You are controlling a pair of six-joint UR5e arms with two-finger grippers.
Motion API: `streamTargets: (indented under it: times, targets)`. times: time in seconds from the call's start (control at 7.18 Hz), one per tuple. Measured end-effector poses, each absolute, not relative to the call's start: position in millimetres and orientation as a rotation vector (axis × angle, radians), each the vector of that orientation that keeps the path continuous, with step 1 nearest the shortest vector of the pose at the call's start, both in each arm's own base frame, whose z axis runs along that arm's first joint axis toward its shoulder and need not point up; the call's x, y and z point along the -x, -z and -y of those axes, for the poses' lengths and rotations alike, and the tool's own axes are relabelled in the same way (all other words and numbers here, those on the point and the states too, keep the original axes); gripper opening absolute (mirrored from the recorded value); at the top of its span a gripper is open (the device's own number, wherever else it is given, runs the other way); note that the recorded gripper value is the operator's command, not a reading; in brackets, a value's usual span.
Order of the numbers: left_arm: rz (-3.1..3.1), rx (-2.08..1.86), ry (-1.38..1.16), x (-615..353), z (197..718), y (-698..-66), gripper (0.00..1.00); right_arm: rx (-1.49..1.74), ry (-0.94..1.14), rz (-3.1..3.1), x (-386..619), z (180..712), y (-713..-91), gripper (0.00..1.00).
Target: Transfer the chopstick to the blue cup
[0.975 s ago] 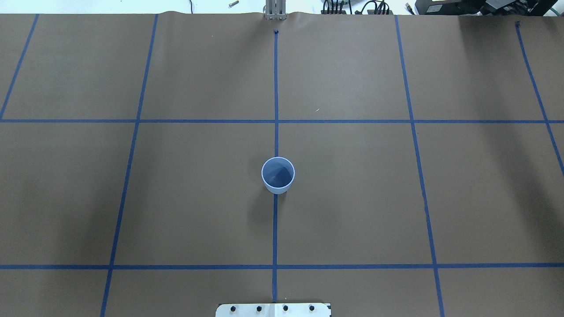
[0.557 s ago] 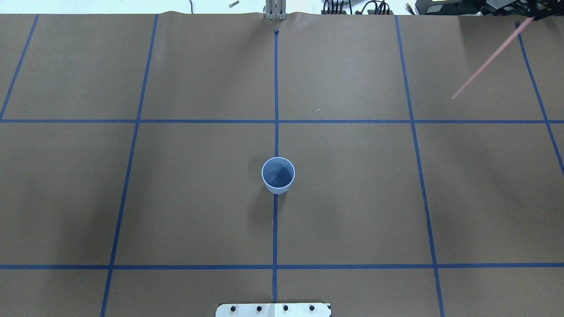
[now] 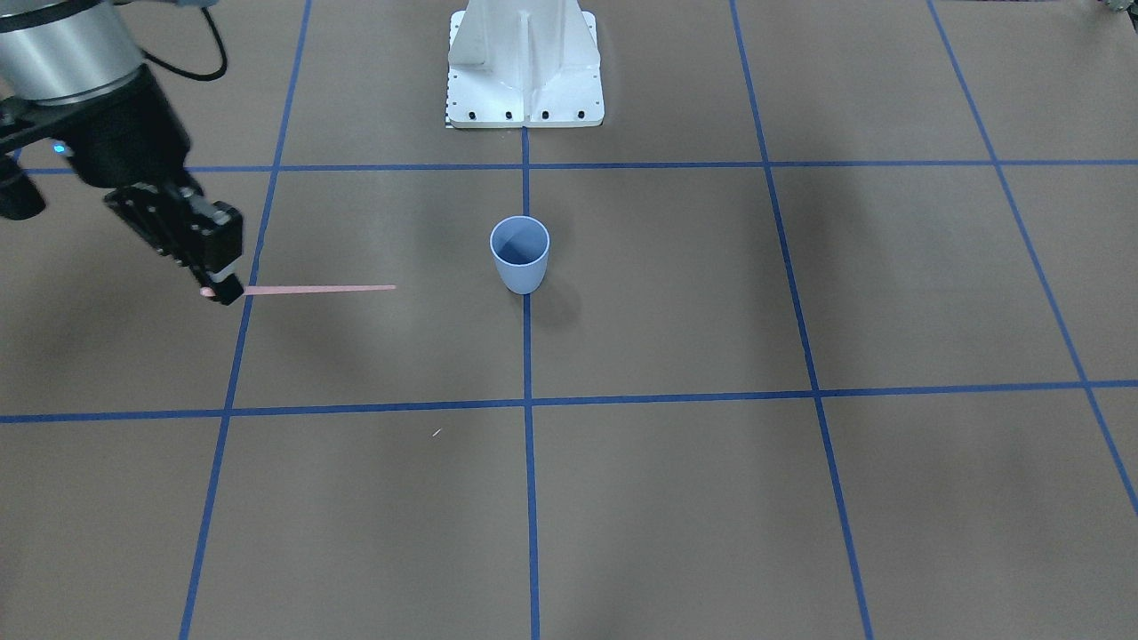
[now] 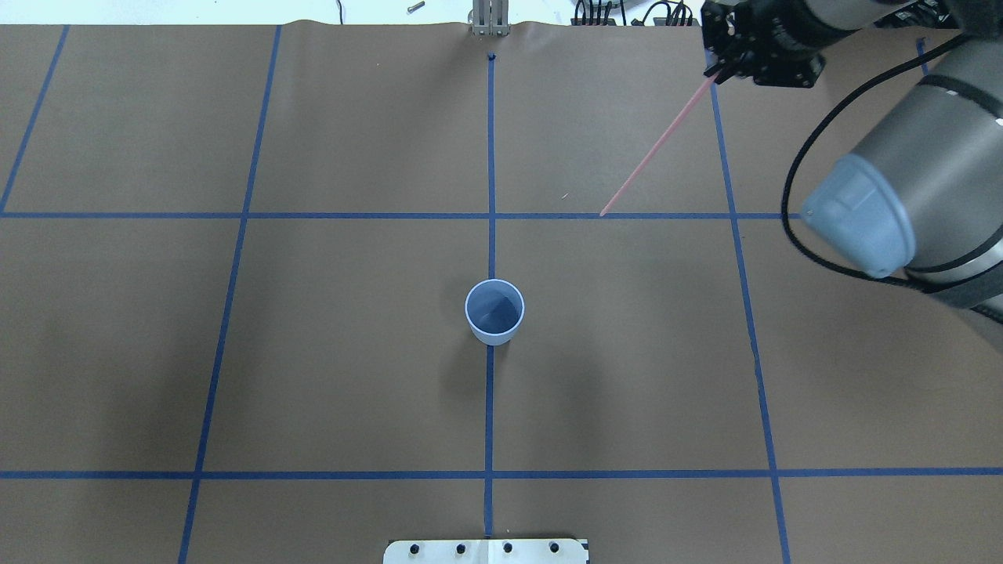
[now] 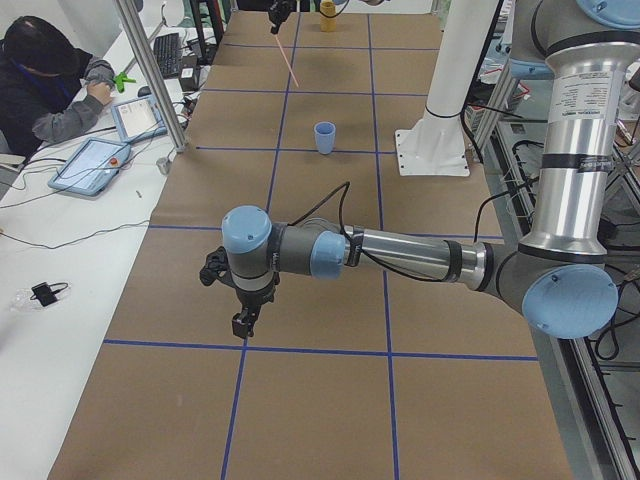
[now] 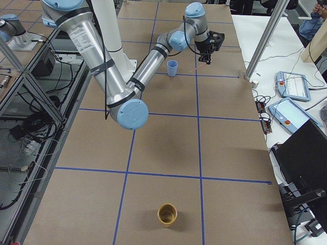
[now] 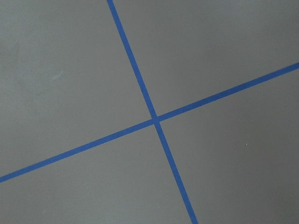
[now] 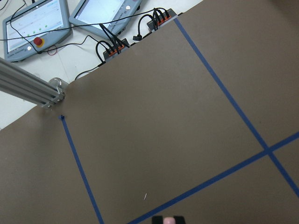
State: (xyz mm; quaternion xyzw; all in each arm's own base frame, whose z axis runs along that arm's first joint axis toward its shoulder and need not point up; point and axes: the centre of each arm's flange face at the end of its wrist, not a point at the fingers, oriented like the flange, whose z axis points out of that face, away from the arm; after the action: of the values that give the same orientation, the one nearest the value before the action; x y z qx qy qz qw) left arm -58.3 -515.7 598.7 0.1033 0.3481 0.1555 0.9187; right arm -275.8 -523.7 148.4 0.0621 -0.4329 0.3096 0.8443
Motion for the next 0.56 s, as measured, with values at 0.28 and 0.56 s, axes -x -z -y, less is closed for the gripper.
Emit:
streamTargets:
  times: [0.28, 0.56]
  targets:
    - [-0.717, -0.202, -0.316, 58, 511, -605, 0.99, -0.125, -0.716, 0.832, 350, 491, -114, 0.00]
    - [-0.719, -0.197, -0.314, 58, 509, -608, 0.99, -0.101, -0.733, 0.808, 376, 471, -86, 0.00]
